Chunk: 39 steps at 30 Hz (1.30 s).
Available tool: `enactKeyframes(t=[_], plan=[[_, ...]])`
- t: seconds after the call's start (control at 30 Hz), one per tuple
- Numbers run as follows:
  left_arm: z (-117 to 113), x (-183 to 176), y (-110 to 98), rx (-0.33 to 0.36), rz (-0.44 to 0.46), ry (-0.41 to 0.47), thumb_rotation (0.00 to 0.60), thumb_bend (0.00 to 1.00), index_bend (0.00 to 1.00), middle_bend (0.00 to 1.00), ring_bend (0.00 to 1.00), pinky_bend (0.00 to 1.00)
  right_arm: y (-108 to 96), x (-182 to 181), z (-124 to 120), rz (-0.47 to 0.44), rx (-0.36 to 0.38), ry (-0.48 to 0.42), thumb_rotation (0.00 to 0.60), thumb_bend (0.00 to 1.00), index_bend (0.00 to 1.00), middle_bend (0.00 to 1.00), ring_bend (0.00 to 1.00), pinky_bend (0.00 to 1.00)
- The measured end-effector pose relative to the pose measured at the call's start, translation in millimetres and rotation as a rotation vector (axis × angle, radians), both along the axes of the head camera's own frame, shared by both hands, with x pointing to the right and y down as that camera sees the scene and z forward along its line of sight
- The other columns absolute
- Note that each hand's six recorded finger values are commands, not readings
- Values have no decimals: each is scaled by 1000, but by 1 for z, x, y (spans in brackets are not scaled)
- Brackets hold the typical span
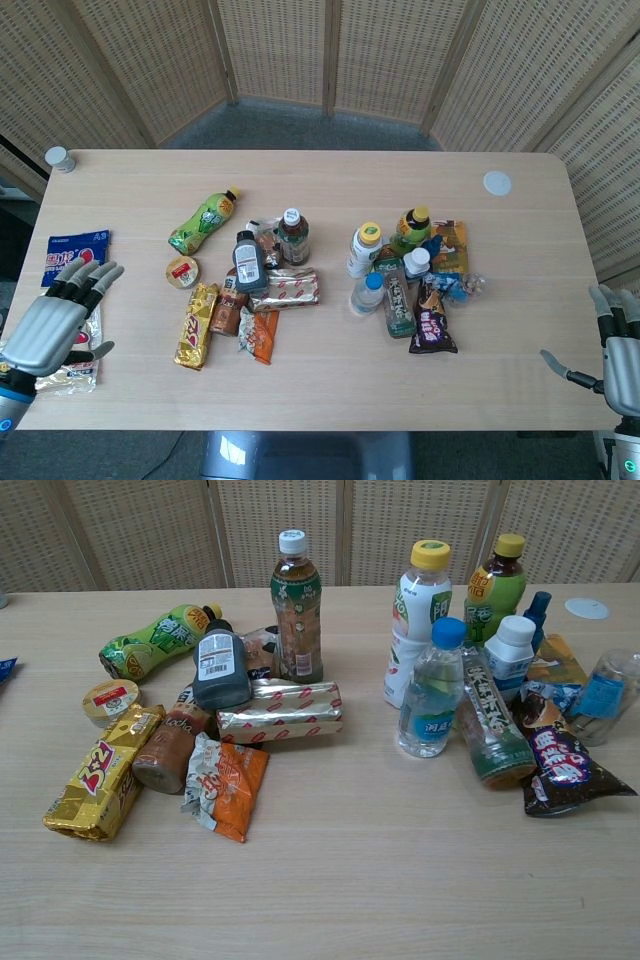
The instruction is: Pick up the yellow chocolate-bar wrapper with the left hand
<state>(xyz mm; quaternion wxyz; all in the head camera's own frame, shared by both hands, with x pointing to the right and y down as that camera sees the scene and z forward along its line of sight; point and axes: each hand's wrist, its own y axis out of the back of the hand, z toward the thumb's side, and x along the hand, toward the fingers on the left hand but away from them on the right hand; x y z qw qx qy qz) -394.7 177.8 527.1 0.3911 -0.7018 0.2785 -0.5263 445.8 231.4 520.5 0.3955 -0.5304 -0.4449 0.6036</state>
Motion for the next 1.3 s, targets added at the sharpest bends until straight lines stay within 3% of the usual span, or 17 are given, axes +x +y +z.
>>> enactKeyframes(t=[0.23,0.43,0.57,0.7,0.87,1.17,1.3], plan=[[27,28,5,-99,159,-55,600,212,0,132,0,0,-1,-1,-7,-4,5,15,312,148,0,0,0,0],[49,50,7,-191,226,-74,600,211,3,176,18,0,1,4,-11,13,4,30,320,148,0,0,0,0],[57,62,10,-238,255,-62,593,211,151,223,155,0,2,5,-12,19,3,32,320,147,0,0,0,0],[63,73,15,-295,278,-38,556,210,284,357,272,0,2,6,-13,21,7,36,317,147,0,0,0,0],[69,81,23,-364,293,-16,526,210,336,418,337,65,3,7,-14,27,8,39,322,147,0,0,0,0],[86,89,37,-442,328,-17,516,210,333,421,337,53,3,8,-13,32,5,35,323,149,0,0,0,0],[96,93,43,-464,343,-19,516,209,317,390,285,20,4,8,-14,34,7,35,323,147,0,0,0,0]])
